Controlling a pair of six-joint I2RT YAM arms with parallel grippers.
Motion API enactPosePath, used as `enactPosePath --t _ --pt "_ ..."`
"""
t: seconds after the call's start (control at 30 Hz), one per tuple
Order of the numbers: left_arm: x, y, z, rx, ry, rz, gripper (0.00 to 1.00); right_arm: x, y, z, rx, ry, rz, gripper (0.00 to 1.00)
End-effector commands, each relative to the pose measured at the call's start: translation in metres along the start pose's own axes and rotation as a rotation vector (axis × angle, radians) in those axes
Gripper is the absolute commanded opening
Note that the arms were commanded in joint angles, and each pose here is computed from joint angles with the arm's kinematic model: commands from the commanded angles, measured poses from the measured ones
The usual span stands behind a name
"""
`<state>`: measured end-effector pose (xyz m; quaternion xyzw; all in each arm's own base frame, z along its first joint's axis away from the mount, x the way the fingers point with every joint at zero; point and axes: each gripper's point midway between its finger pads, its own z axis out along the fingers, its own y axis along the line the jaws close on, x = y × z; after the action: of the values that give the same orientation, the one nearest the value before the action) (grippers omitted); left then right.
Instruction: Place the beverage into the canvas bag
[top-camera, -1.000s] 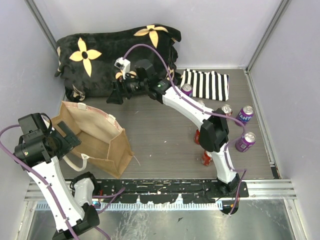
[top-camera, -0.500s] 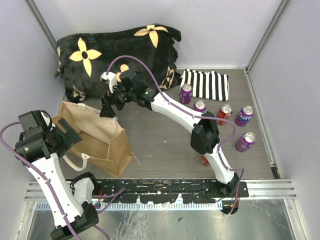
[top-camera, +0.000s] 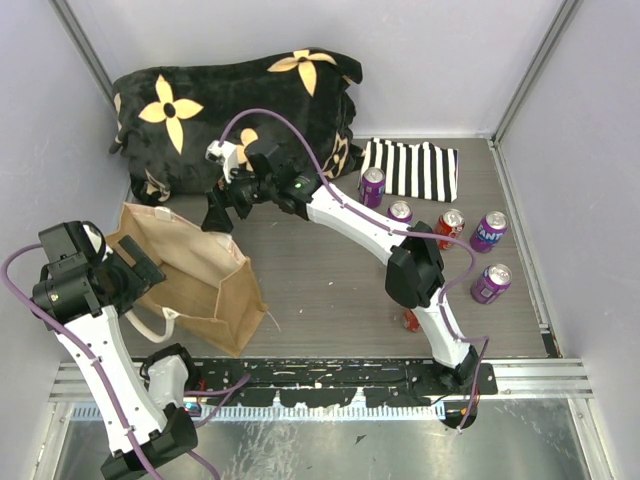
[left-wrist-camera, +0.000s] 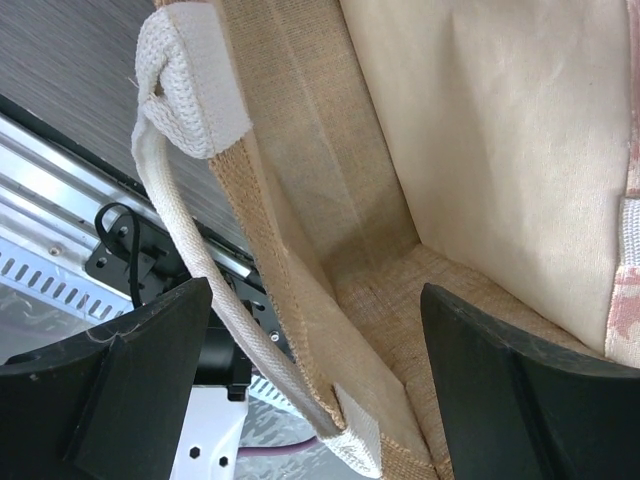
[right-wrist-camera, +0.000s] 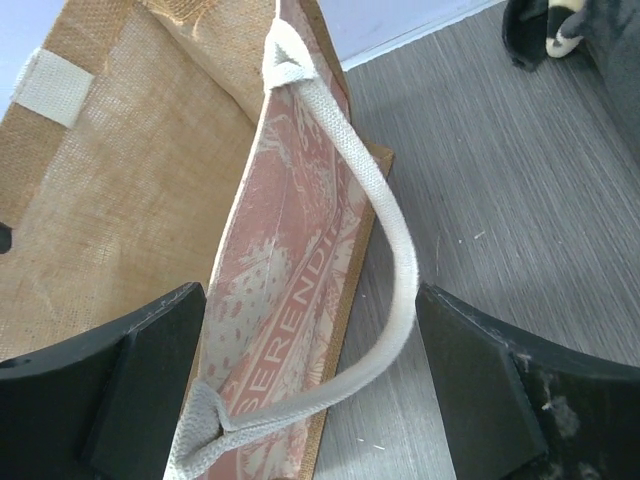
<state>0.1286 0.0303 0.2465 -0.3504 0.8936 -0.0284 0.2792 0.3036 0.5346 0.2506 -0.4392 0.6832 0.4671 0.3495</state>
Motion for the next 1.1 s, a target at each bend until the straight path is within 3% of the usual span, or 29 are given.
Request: enactPosePath --t 0.0,0.3,0.47,0.57,0.67,0.87,1.0,1.07 --pt "0.000 -0.004 0.002 0.029 -0.009 -0.005 0.92 -0.050 0.041 -0.022 -0.085 -0.104 -0.067 0.92" --pt "0.001 -0.004 0.004 0.032 -0.011 -0.009 0.92 -0.040 0.056 -0.012 -0.132 -0.080 -0.074 0.92" --pt "0.003 -0.003 0.008 0.033 -0.005 -0.009 0.92 -0.020 0.041 0.005 -0.085 -0.039 -0.071 0.85" --pt "0.003 -0.003 0.014 0.034 -0.005 -0.009 0.88 -0.008 0.038 0.015 -0.064 -0.014 -0.081 0.72" --pt "0.003 -0.003 0.023 0.038 -0.002 -0.011 0.78 0.001 0.038 0.022 -0.047 0.003 -0.092 0.45" --pt "0.001 -0.004 0.033 0.045 -0.004 -0.008 0.60 0.011 0.033 0.027 -0.004 0.030 -0.111 0.04" --pt "0.000 -0.004 0.036 0.050 -0.002 -0.001 0.42 0.010 0.027 0.024 0.034 0.035 -0.124 0.01" --pt "-0.001 -0.006 0.035 0.060 -0.002 0.002 0.27 0.007 0.025 0.021 0.061 0.036 -0.136 0.01"
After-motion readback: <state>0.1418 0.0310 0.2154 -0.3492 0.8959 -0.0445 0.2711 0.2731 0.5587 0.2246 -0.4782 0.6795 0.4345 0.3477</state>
